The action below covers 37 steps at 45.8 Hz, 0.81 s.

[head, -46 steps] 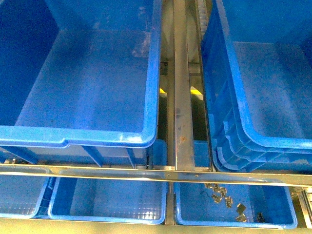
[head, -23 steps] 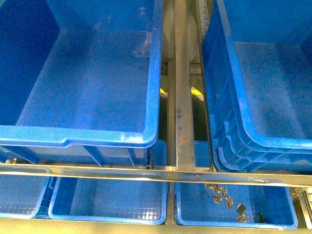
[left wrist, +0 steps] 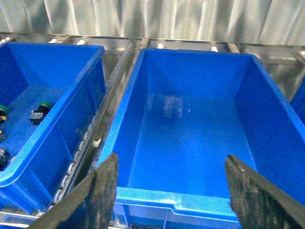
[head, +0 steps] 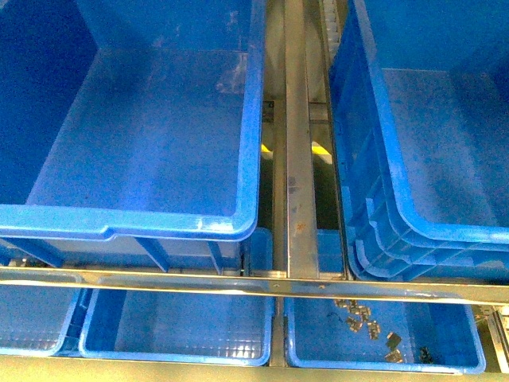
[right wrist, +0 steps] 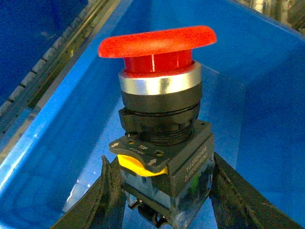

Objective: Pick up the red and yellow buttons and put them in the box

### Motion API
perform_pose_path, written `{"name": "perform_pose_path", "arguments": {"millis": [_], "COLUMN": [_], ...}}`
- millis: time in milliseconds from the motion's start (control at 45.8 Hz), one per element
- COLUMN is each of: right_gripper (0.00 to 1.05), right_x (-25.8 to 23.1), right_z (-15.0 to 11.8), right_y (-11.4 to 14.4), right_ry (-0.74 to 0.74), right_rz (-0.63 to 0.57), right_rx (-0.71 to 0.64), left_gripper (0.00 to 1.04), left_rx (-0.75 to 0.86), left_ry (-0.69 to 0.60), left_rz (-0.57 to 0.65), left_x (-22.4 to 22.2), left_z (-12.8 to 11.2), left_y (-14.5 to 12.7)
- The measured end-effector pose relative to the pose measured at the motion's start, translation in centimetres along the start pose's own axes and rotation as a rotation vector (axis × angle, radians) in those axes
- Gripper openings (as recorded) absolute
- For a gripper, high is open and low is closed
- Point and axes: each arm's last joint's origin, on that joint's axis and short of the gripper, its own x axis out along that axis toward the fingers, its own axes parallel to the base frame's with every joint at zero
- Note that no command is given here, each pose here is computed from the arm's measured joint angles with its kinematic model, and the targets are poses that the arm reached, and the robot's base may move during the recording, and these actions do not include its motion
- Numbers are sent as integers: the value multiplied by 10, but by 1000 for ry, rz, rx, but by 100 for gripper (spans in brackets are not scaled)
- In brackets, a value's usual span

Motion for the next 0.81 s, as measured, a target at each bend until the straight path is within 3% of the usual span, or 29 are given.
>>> {"name": "perform_pose_path", "arguments": {"millis": [153, 502, 808], "right_gripper": [41, 41, 41], "right_x": [3, 25, 85], "right_z": [-3, -15, -7], "right_y": [-6, -30, -57], "right_ry": [-6, 11, 60], "right_rz": [-5, -2, 9], "right_rx": [12, 5, -57], "left_gripper": [99, 97, 97], "left_rx": [1, 1, 2], "left_ry": [0, 0, 0], "left_rz": [0, 0, 0], "left_x": [0, 0, 0], "left_z": [0, 0, 0], "left_y": [0, 0, 0]}}
